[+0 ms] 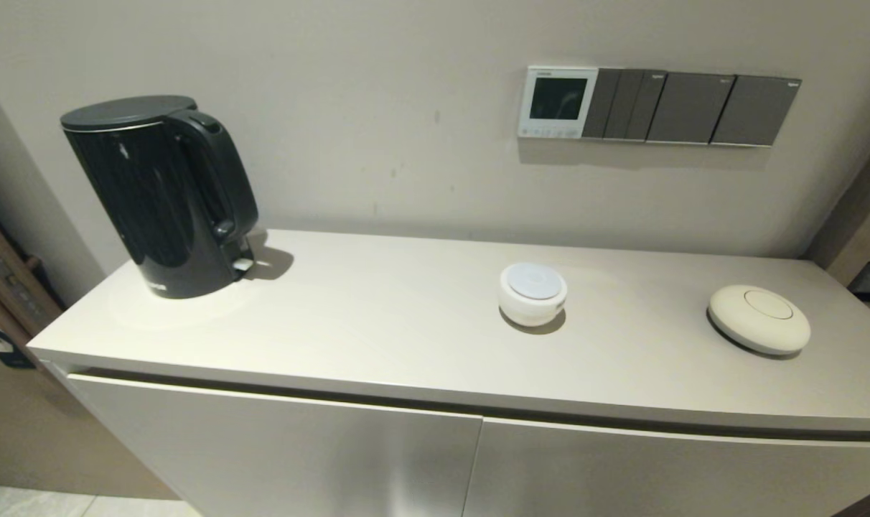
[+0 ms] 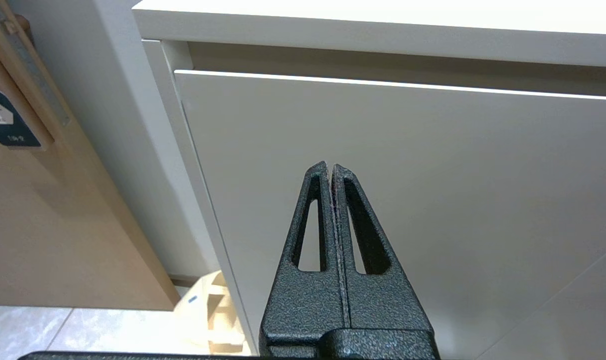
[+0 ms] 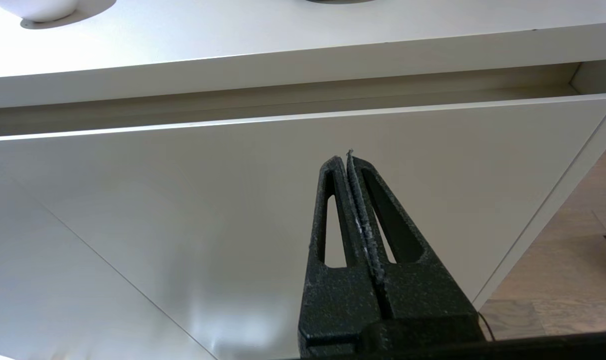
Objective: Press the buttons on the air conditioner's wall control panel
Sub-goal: Turn on the central air conditioner
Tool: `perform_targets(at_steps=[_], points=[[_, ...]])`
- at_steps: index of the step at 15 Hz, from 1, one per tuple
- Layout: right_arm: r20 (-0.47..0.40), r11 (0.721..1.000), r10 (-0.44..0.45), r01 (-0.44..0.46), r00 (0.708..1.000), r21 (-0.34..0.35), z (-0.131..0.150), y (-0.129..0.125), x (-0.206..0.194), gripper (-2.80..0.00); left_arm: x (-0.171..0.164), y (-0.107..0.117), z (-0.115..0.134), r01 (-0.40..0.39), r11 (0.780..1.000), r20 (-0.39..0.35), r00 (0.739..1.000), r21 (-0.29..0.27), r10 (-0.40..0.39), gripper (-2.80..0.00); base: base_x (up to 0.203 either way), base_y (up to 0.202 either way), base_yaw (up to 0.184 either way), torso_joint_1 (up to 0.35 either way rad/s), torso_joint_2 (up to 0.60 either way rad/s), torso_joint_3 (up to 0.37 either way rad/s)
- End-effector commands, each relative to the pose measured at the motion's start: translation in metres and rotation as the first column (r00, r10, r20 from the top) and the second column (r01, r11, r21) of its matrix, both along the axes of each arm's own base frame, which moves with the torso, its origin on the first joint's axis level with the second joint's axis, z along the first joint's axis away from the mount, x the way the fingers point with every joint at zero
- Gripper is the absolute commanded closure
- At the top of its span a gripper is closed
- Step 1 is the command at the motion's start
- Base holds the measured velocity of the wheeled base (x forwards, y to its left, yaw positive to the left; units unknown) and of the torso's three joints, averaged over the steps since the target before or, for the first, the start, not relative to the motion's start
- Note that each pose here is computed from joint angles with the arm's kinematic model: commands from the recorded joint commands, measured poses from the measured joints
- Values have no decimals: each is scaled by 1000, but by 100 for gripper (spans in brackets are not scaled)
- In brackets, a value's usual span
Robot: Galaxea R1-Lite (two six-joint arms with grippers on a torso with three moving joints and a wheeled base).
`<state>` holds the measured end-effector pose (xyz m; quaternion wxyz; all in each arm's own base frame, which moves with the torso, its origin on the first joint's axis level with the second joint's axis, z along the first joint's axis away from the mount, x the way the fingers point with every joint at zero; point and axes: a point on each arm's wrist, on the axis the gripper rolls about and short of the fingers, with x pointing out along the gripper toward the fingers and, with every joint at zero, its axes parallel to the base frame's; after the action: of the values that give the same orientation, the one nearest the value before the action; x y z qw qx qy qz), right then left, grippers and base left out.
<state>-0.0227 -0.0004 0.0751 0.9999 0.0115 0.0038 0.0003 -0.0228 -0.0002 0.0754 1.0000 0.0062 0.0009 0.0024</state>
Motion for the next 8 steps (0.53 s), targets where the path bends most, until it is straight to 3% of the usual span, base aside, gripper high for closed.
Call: perform_targets(at_steps=[1, 8], points=[[-2, 1000, 1, -1, 1000, 0, -1, 0, 0, 0, 0, 0, 0, 0, 1000, 0, 1000, 0, 0, 0, 0, 0, 0, 0, 0, 0], [1, 1000, 1, -1, 1000, -1, 0, 0, 0, 0, 0, 0, 0, 0, 1000, 0, 1000, 0, 0, 0, 0, 0, 0, 0, 0, 0]])
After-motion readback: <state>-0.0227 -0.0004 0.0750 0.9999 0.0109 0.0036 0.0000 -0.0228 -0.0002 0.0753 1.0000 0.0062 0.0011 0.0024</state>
